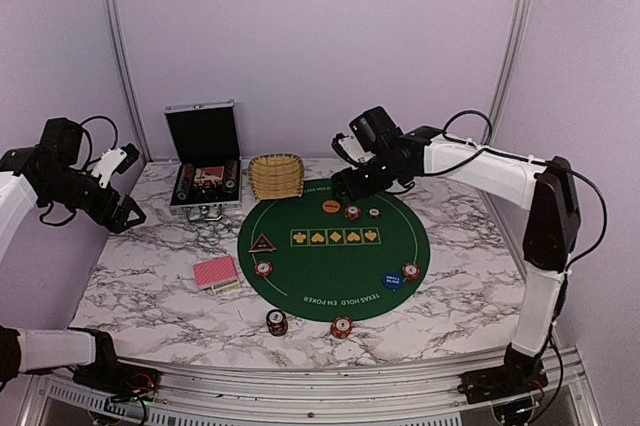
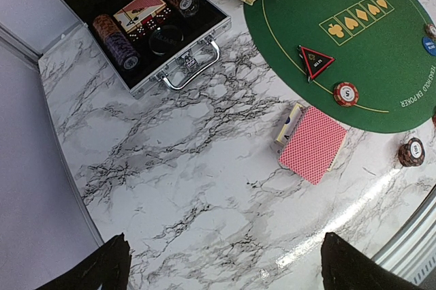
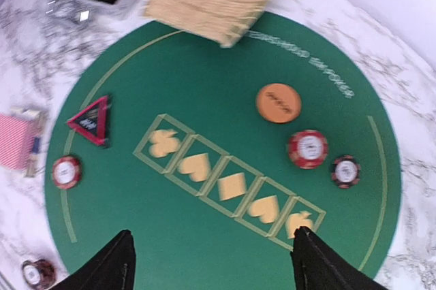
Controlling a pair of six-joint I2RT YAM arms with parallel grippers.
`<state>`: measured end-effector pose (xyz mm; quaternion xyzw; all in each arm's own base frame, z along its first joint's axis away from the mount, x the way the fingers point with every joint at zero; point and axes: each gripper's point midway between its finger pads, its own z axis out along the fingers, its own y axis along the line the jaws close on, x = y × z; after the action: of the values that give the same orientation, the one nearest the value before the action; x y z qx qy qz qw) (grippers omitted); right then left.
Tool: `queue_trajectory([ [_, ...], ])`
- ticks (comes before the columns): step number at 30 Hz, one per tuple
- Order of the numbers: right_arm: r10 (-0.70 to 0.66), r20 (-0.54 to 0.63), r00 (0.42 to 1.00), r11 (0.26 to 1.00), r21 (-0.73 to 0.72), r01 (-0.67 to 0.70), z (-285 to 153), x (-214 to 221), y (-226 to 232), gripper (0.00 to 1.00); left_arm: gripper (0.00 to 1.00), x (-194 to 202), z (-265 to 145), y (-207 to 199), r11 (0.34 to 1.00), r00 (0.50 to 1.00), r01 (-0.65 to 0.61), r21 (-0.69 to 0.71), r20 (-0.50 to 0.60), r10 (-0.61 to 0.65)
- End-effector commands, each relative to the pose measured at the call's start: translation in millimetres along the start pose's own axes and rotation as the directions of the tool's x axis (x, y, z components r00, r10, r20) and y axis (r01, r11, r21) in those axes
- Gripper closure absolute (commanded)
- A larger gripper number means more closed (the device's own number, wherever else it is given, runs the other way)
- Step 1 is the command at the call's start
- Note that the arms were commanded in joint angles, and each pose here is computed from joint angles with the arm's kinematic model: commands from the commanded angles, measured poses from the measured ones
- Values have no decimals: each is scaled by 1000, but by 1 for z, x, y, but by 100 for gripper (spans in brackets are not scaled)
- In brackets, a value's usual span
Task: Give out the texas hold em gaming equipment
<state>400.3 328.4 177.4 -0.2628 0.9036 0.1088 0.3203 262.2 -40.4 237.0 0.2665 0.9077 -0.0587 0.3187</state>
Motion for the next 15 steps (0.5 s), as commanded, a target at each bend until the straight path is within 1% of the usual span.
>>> queue_trajectory([
  [1, -196, -27, 980, 967, -171, 188, -18, 42, 114, 19, 1, 4, -5, -3, 1000, 1000, -7, 2, -10, 7],
  [4, -317, -63, 946, 913, -290, 286, -27, 80, 178, 15, 1, 3, -6, -3, 1000, 1000, -9, 2, -8, 9],
  [7, -428, -104, 898, 855, -368, 365, -27, 120, 220, 13, 1, 2, -5, -4, 1000, 1000, -9, 6, -6, 9],
  [10, -499, -142, 855, 811, -424, 403, -20, 151, 245, 12, 1, 2, -6, -5, 1000, 1000, -5, 8, -4, 5],
  [15, -534, -170, 828, 788, -455, 415, -4, 173, 257, 12, 1, 1, -8, -4, 1000, 1000, -6, 1, 0, 6],
])
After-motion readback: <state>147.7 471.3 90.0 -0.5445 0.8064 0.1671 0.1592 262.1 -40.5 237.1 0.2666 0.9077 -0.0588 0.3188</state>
